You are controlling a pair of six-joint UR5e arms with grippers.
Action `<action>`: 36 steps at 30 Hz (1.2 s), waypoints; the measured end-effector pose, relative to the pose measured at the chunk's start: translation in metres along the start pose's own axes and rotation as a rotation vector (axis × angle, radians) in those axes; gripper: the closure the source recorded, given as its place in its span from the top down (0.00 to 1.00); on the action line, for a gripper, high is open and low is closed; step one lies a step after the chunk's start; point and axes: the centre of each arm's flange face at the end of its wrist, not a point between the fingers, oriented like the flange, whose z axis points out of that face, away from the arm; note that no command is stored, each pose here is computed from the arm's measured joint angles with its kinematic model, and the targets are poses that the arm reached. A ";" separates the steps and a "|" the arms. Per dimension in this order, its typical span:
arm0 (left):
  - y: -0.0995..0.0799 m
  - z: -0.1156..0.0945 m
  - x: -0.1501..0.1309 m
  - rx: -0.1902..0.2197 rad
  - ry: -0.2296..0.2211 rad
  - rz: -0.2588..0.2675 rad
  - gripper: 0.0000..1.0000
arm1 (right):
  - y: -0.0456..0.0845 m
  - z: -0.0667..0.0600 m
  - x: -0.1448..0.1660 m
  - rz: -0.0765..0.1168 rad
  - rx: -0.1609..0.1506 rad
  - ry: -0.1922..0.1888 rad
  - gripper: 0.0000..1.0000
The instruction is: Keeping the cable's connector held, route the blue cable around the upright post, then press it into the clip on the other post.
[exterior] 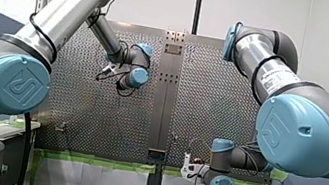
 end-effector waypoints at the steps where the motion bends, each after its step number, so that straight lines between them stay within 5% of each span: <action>1: -0.003 0.000 0.003 0.005 0.005 0.003 0.99 | 0.000 0.000 0.000 0.000 0.000 0.000 0.00; 25: -0.050 0.007 0.050 0.077 0.080 0.008 0.99 | 0.000 -0.001 -0.001 0.001 0.000 -0.006 0.00; 36: -0.077 0.008 0.085 0.107 0.148 0.078 0.99 | 0.000 -0.001 -0.001 0.000 0.000 -0.007 0.00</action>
